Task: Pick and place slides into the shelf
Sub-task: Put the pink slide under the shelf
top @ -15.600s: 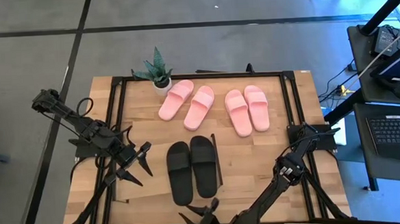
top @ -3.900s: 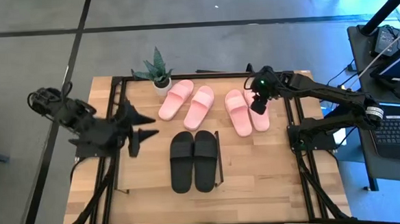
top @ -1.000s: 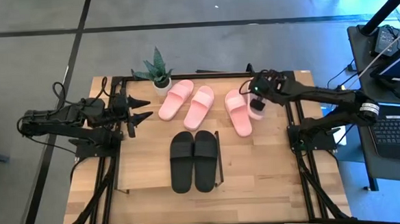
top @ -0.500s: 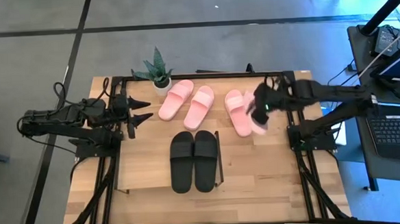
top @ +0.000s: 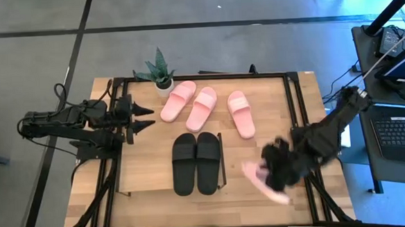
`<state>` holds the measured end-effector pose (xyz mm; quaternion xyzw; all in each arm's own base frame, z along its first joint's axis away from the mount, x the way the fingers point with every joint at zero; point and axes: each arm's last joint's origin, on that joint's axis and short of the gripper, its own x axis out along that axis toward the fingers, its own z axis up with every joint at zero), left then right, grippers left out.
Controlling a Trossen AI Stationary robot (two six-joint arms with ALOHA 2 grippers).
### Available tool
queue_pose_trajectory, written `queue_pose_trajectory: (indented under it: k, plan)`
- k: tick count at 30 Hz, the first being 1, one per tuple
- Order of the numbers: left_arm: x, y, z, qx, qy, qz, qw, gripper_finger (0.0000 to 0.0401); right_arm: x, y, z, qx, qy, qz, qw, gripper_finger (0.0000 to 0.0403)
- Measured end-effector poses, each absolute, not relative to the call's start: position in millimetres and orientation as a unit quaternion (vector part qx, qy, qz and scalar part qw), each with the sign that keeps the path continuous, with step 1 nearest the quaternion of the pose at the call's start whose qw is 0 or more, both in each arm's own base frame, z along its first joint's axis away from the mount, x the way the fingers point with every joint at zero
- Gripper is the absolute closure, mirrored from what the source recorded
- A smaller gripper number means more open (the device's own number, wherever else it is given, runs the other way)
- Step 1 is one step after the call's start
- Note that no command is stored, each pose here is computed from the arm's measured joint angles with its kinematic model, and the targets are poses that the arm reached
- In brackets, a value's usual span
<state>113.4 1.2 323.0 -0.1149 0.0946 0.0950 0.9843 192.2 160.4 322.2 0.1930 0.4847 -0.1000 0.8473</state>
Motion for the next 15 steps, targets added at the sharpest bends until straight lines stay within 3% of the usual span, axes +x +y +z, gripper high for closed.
queue_pose_trajectory:
  k: [6,15]
  plan:
    - [114,-2,323,-0.134,0.100,0.049,0.985,0.0201,204,236,300,0.182,0.485,-0.032,0.855,0.0391]
    - [114,-2,323,-0.134,0.101,0.047,0.985,0.0201,257,312,290,0.110,0.464,-0.014,0.879,0.0391]
